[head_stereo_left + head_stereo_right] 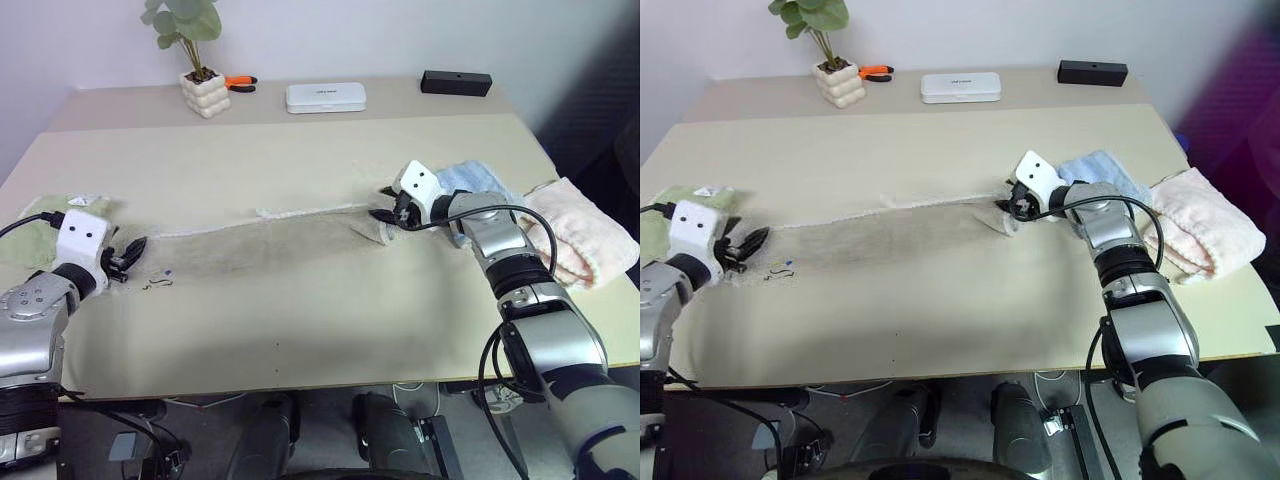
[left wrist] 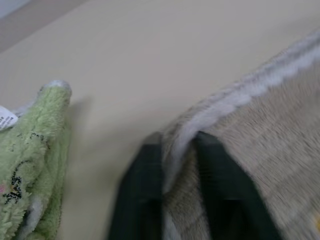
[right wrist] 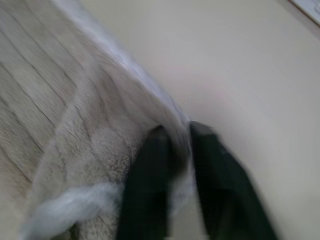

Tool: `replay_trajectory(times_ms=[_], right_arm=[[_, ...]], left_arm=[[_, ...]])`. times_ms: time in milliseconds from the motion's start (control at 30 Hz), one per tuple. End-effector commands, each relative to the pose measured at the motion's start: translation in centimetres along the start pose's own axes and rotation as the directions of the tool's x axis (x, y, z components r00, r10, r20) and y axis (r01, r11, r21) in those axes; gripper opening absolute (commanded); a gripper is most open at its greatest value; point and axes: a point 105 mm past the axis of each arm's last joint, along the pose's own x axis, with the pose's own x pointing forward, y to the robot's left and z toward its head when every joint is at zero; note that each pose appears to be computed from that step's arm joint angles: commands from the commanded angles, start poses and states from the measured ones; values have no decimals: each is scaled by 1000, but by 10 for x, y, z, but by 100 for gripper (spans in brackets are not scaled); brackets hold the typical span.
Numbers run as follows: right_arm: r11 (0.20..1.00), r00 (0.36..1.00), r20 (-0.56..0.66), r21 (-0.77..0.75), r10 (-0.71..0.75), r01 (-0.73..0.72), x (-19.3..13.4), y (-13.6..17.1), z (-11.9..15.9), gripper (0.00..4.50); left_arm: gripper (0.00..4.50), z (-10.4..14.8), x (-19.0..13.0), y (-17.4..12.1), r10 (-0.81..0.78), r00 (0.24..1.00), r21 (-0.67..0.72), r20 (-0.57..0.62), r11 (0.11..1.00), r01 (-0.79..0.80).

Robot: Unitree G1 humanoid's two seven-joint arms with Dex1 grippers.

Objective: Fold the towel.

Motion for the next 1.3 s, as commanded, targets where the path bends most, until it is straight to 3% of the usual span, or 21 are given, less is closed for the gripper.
replay_trajectory(times_ms=[33,133,267,367,400,533,667,733,833,1167,1300], right_arm=[[992,993,56,-50,-109,111,-13,-26,21,315],[981,980,66,-39,-189,192,-33,-40,21,328],[977,975,55,17,-213,213,-56,-40,18,328],[976,976,45,59,-212,210,-66,-35,16,417],[976,978,48,91,-204,199,-72,-28,15,445],[952,991,56,290,-119,98,-85,13,12,445],[850,996,21,524,-85,62,-86,51,3,445],[737,995,-23,671,-97,87,-82,72,-7,445],[608,991,-63,784,-117,122,-74,87,-10,445],[197,961,-174,956,-213,217,-35,72,-16,445],[119,952,-204,965,-230,235,-26,62,-19,445]], left_arm=[[310,27,-6,25,164,977,-57,138,986,-157],[309,34,-13,33,254,948,-158,189,961,-226],[309,35,-16,29,261,945,-165,196,959,-230],[309,37,-15,20,235,951,-144,200,967,-209],[309,42,-11,5,173,961,-125,218,981,-148],[309,61,-5,-64,-105,950,-63,293,990,129],[309,71,-9,-115,-313,895,17,319,946,325],[309,82,-13,-146,-429,830,39,356,895,445],[309,92,-19,-170,-512,765,49,391,841,538],[309,89,-21,-172,-518,764,33,384,835,549],[309,85,-23,-170,-506,776,25,376,843,537]])
